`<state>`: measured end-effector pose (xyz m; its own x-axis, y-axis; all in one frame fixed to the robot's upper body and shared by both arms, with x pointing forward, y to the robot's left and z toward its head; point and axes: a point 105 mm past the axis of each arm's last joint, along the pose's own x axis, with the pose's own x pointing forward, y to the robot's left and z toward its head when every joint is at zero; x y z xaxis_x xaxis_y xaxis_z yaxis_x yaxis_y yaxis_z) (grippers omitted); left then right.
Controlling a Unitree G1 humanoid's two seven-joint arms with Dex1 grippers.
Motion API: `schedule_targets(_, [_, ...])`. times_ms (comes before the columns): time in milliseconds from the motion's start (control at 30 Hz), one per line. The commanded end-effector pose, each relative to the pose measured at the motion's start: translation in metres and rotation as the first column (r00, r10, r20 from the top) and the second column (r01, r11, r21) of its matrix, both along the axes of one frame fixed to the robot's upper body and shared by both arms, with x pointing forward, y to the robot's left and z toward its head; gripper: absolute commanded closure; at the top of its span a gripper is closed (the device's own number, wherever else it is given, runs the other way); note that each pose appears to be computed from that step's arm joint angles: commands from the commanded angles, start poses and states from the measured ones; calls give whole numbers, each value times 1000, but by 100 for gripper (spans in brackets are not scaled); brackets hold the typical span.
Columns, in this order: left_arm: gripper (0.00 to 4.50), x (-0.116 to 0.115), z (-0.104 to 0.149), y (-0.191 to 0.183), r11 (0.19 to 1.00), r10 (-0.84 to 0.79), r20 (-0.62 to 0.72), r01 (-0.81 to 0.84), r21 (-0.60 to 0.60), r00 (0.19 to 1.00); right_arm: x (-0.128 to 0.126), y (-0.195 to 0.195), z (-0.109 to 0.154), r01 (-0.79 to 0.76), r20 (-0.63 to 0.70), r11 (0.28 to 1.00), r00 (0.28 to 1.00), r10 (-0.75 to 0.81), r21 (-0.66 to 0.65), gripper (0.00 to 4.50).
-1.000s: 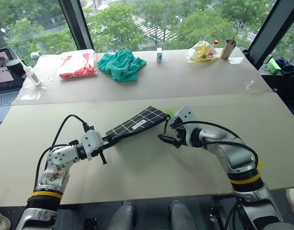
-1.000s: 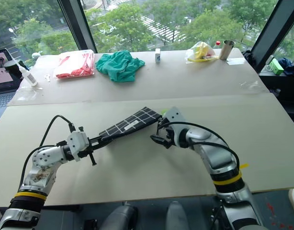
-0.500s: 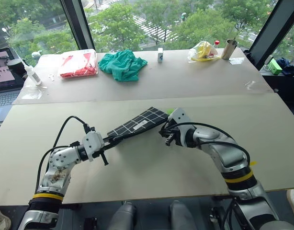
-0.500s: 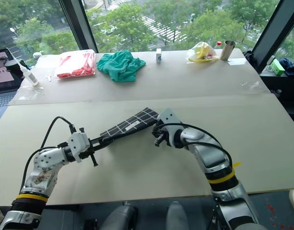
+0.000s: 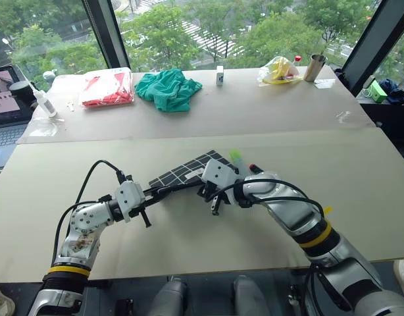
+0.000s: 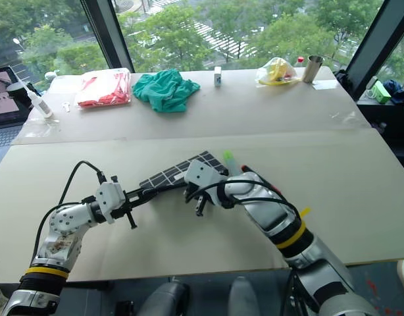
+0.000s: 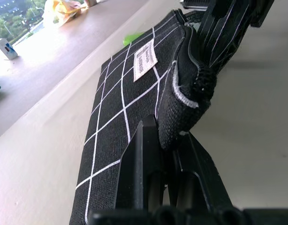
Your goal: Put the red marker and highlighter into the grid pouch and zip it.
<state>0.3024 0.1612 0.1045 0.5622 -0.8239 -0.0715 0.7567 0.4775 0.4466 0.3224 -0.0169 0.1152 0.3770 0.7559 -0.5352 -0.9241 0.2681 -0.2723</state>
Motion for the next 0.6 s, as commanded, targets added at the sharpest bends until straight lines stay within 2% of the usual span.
schedule_targets(33, [450,0,10,-6,1000,-21,35,22,-17,999,-25,17,22,-210,2,976,978,210,53,444])
schedule_targets(167, [450,-1,7,-10,999,-39,21,40,-20,999,-26,33,31,-243,-37,961,968,250,132,444])
schedule_targets(333, [450,-2,6,-14,998,-62,14,63,-16,998,-45,45,54,-365,-94,893,912,400,262,444])
schedule_targets(500, [450,0,7,-14,997,-73,14,73,-13,997,-40,53,46,-359,-151,895,901,406,265,444])
schedule_targets(600, [450,0,8,-17,997,-79,18,79,-13,997,-39,59,43,-376,-133,892,899,417,253,444])
